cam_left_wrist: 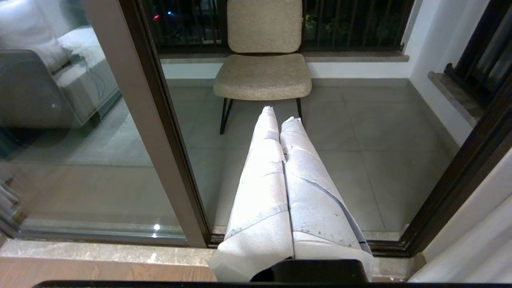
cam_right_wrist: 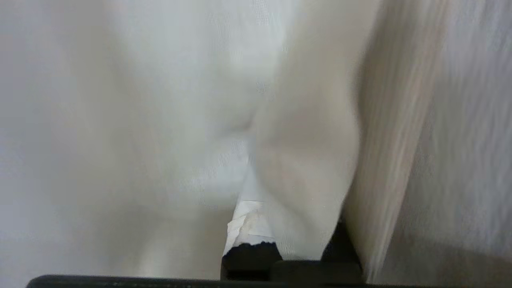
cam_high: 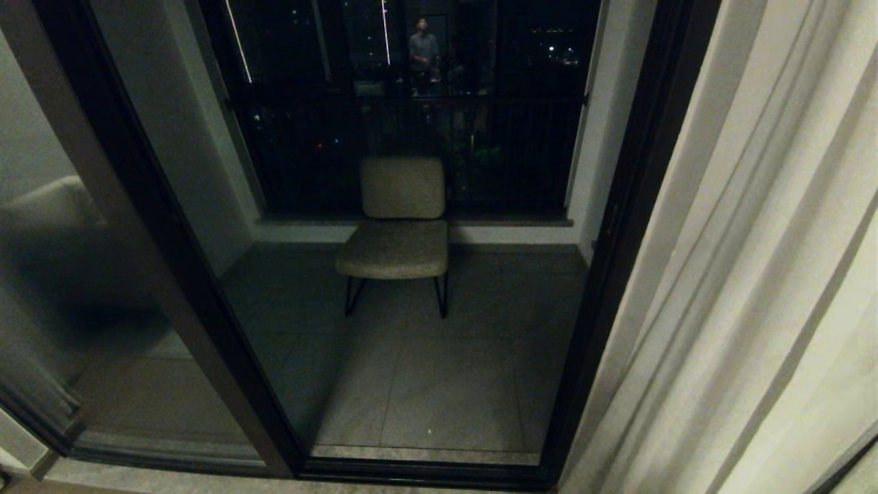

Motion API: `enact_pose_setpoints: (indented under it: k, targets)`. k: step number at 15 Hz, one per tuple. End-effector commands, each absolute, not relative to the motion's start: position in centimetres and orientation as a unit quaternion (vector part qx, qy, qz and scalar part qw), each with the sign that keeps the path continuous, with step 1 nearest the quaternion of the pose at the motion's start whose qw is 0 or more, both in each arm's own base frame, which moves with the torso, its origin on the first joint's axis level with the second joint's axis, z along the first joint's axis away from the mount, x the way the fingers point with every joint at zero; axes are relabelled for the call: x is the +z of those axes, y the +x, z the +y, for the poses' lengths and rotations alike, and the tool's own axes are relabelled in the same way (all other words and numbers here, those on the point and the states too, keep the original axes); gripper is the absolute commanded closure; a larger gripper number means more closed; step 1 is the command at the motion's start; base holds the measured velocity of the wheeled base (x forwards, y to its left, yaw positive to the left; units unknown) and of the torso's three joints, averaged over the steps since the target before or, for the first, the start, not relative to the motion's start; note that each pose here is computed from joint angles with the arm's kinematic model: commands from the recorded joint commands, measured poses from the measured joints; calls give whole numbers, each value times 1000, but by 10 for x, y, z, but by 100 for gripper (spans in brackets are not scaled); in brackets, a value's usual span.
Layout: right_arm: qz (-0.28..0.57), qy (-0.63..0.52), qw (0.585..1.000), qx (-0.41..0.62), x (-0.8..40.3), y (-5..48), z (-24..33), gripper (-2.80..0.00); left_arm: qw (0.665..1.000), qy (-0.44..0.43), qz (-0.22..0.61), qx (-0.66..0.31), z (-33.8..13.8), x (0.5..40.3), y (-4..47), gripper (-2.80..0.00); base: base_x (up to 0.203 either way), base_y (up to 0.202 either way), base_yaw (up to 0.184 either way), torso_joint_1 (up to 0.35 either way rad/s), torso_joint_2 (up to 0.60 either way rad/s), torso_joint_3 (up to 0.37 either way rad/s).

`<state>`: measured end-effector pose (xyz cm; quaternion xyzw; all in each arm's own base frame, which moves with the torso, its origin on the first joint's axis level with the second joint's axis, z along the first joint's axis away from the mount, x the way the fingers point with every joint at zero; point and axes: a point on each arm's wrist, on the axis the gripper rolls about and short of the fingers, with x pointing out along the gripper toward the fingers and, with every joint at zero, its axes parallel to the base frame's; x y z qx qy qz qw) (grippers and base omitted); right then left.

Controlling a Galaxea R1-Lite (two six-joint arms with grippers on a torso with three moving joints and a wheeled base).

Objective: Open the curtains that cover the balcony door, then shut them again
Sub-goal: Pull the inner curtains open on both sides

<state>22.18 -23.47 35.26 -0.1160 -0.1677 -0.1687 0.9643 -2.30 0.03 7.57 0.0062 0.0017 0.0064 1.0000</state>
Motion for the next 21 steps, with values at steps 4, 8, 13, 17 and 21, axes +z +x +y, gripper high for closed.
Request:
enact_pose_setpoints:
  k: [4,8,13,17,21]
  targets:
    - [-182,-103,976,-59,362,221,-177,0,1000,6,2,7,0,76,-23,0,0,0,0,0,0,0]
    - [-186,-101,976,-43,364,223,-167,-280,1000,6,2,7,0,76,-23,0,0,0,0,0,0,0]
    - [-166,-85,982,-41,349,208,-155,-280,1000,7,2,7,0,76,-23,0,0,0,0,0,0,0]
    - [-136,-64,988,-43,324,182,-134,-280,1000,6,2,7,0,76,-23,0,0,0,0,0,0,0]
    - [-100,-39,993,-46,281,138,-98,-280,1000,7,2,7,0,76,-23,0,0,0,0,0,0,0]
